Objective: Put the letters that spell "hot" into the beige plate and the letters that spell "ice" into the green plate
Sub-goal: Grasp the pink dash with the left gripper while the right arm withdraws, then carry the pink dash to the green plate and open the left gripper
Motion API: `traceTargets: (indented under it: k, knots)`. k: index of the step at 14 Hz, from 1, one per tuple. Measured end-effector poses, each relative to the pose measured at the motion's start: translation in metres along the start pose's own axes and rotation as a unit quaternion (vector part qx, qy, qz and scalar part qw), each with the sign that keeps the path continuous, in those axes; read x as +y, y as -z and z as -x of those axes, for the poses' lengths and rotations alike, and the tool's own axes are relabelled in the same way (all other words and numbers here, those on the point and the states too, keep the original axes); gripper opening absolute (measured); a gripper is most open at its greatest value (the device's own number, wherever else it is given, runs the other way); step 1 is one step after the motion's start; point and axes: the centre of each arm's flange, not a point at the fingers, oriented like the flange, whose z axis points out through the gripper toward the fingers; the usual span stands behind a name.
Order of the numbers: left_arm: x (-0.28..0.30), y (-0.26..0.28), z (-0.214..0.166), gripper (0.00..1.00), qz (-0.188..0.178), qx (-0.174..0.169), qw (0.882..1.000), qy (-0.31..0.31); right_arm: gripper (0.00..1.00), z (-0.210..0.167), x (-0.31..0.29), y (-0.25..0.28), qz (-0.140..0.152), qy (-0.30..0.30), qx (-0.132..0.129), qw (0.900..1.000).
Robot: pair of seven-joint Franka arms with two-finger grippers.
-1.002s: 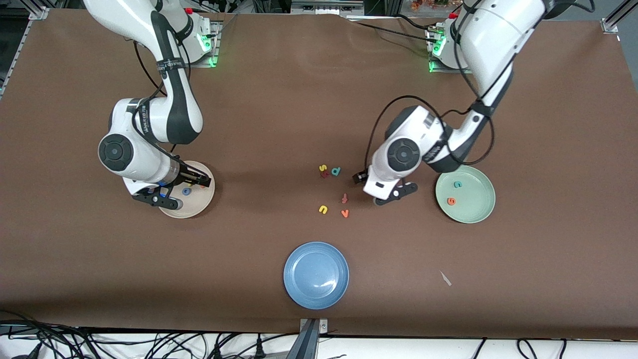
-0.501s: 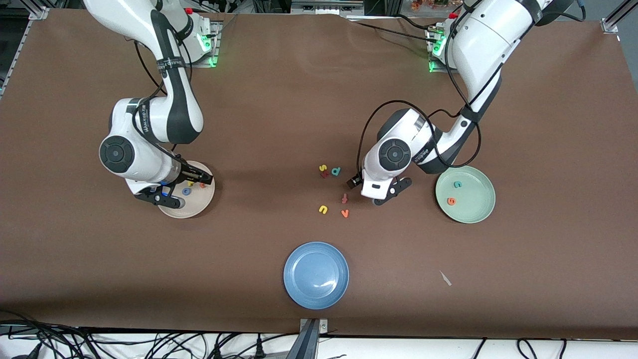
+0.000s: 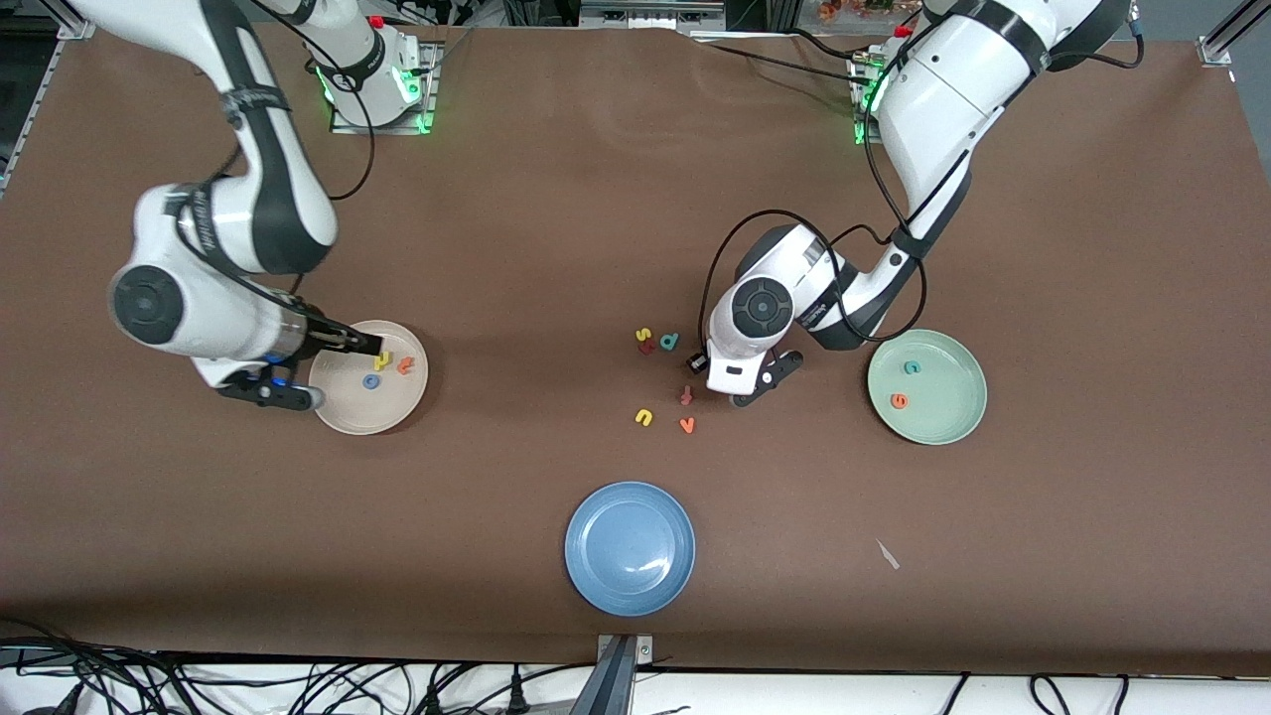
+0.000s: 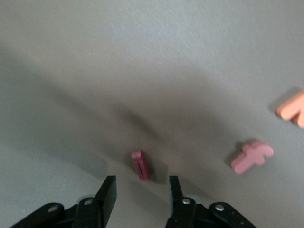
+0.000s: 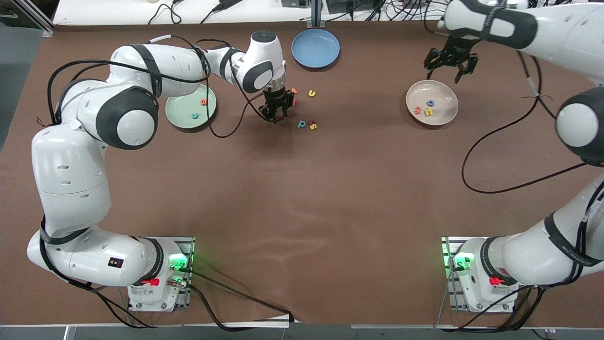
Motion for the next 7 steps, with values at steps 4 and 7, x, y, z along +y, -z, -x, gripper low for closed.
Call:
traceTargets:
  k: [4,7]
  knots:
    - [-0.002,-0.006,-0.016,0.44,0.012,0.006,1.0,0.025,1.0,0.033,0.026,0.072,0.032,0.072,0.019,0.997]
    - [0.002,-0.005,-0.014,0.24,0.023,0.009,0.999,0.029,1.0,0.073,0.041,0.131,0.034,0.091,0.031,0.995]
